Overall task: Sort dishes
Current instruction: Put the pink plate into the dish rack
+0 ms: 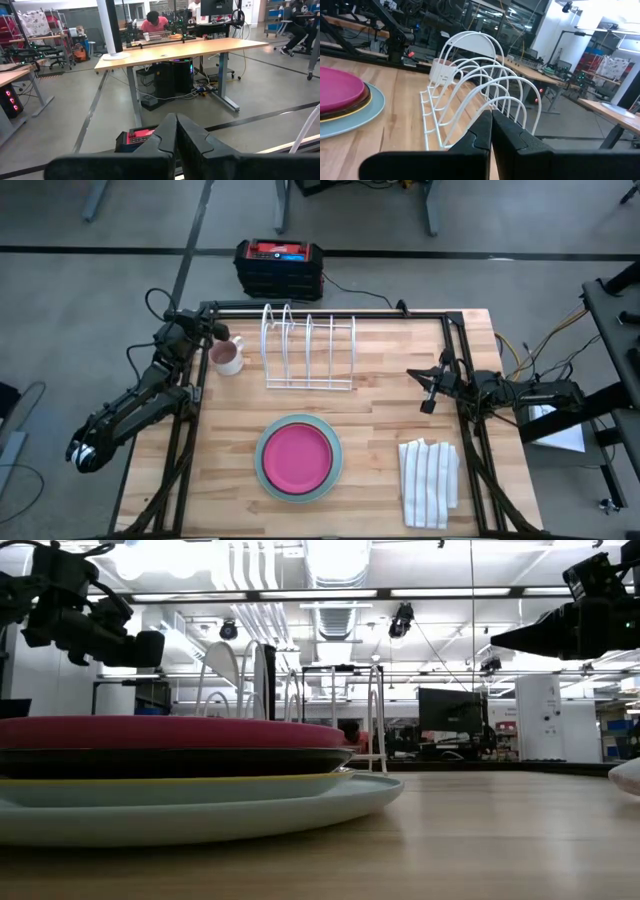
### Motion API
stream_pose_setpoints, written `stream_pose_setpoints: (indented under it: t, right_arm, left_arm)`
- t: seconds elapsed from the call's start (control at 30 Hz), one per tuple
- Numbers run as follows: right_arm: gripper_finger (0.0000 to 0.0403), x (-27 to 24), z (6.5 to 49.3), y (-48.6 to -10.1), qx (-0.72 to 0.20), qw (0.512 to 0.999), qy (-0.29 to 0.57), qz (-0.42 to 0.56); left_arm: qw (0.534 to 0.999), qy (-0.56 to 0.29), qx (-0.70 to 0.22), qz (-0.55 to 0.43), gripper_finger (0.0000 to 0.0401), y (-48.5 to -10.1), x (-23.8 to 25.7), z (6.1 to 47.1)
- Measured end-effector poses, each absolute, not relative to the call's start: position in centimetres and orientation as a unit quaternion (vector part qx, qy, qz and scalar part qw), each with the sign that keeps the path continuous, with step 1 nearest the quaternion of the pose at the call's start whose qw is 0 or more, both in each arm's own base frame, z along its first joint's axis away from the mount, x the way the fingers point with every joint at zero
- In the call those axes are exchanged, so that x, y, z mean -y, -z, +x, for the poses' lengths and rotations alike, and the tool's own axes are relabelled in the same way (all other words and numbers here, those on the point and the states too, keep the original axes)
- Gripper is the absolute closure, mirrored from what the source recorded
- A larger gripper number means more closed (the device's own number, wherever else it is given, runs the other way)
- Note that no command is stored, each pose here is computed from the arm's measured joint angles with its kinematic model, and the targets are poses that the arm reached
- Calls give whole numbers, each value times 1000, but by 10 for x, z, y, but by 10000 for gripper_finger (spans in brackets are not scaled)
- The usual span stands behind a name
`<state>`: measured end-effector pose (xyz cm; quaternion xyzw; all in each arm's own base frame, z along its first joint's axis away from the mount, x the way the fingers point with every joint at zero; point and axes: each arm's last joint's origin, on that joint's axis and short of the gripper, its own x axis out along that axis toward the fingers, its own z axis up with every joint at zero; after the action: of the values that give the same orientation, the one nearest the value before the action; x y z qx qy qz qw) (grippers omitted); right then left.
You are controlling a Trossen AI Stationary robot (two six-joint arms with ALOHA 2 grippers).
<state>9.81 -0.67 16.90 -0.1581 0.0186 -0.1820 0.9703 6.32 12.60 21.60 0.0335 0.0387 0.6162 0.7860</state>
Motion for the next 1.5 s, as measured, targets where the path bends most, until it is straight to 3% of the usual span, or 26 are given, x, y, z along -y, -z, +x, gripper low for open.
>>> stream_pose_setpoints:
  t: [0.1, 0.2, 0.37, 0.5, 0.67, 1.13, 1.5]
  right_arm:
    - [403, 7, 98, -169, -5, 979, 183, -87]
    - [403, 7, 98, -171, 19, 983, 184, -2]
    - [403, 7, 98, -174, 32, 982, 184, -7]
    - [403, 7, 98, -174, 30, 982, 185, -20]
    - [403, 7, 98, -174, 27, 982, 185, -33]
    - [403, 6, 98, -175, 38, 984, 175, -17]
    - [403, 6, 98, -175, 37, 984, 174, -21]
  left_arm:
    - [787, -616, -31, 23, 401, -216, -126, 63]
    - [800, -596, 41, -53, 401, -219, -123, 65]
    - [831, -523, 157, -108, 401, -242, -111, 64]
    - [913, -374, 157, -44, 401, -257, -97, 69]
    - [941, -288, 173, -28, 401, -275, -86, 72]
    - [985, -92, 148, 10, 401, -308, -52, 119]
    - [999, -25, -9, -36, 401, -316, -6, 156]
